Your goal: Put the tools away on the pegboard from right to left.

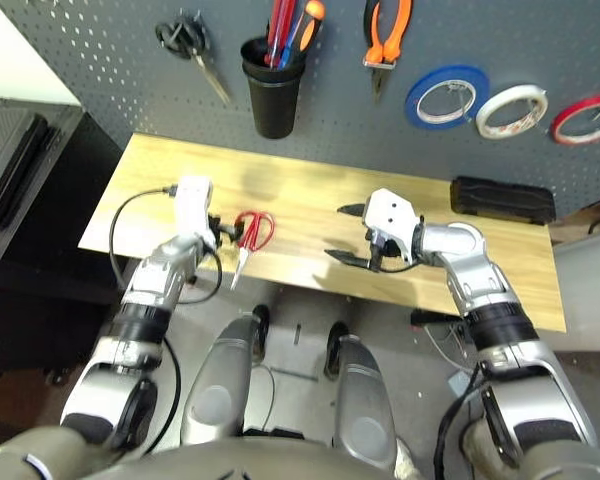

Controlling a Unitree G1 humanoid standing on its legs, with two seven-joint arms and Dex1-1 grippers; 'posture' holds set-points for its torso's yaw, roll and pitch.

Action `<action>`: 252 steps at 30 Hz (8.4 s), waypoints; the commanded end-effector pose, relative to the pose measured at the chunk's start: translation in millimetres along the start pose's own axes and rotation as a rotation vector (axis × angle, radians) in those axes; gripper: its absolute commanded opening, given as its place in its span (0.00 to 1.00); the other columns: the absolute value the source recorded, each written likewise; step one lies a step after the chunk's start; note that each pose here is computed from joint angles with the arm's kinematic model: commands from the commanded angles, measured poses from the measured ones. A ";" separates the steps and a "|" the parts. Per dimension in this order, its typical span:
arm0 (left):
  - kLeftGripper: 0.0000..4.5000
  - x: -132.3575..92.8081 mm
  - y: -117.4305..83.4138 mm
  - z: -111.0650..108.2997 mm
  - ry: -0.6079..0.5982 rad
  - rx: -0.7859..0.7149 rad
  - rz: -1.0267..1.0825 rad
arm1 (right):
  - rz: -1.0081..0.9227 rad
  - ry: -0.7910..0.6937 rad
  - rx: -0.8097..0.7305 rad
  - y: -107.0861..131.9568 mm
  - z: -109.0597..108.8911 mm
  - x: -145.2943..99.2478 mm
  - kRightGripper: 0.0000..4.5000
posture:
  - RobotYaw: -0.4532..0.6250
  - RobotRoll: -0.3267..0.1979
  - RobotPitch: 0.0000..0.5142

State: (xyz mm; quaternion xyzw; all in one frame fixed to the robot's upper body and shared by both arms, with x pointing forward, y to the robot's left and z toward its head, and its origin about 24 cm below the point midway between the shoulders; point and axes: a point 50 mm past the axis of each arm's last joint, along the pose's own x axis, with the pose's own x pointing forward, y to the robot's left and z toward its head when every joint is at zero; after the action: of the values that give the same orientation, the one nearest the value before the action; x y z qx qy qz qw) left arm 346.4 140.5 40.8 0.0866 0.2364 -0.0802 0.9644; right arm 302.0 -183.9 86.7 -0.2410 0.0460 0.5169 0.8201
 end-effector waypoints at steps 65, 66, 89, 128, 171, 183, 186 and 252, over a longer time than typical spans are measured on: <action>0.01 -110.6 77.3 145.4 -0.800 -0.363 0.023 | -0.098 -0.499 0.086 -65.0 86.1 -60.6 1.00 | 0.71 0.62 0.51; 0.01 -109.4 77.7 147.8 -0.800 -0.359 0.021 | -0.096 -0.503 0.082 -65.7 87.4 -61.7 1.00 | 0.71 0.62 0.51; 0.01 -80.3 80.2 176.7 -0.791 -0.315 -0.007 | -0.143 -0.639 0.045 -74.7 119.3 -77.2 1.00 | 0.67 0.62 0.52; 0.99 -43.7 51.0 99.3 -0.490 -0.089 -0.065 | -0.188 -0.578 0.046 -63.0 88.3 -44.7 1.00 | 0.70 0.62 0.49; 0.99 -55.1 86.3 14.4 -0.517 -0.123 0.267 | -0.903 -0.174 0.273 -53.4 -19.7 -46.0 1.00 | 0.71 0.62 0.41; 0.99 -57.0 95.1 13.6 -0.521 -0.109 0.290 | -1.202 -0.067 0.262 -54.1 -46.8 -57.4 1.00 | 0.72 0.62 0.40; 0.99 -58.3 98.3 13.5 -0.525 -0.102 0.294 | -1.250 -0.062 0.263 -53.6 -49.8 -59.1 1.00 | 0.72 0.62 0.40; 0.99 -50.2 100.5 12.6 -0.562 -0.107 0.219 | -1.586 0.028 0.352 -40.7 -76.4 -79.1 1.00 | 0.69 0.62 0.38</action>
State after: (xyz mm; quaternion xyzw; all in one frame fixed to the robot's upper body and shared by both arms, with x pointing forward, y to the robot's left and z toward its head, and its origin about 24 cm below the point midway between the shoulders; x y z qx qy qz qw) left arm 328.7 239.5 93.9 0.0370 -0.0555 0.0187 0.9976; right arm 320.8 -286.8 63.4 -0.0696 -0.0532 -0.2138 0.9730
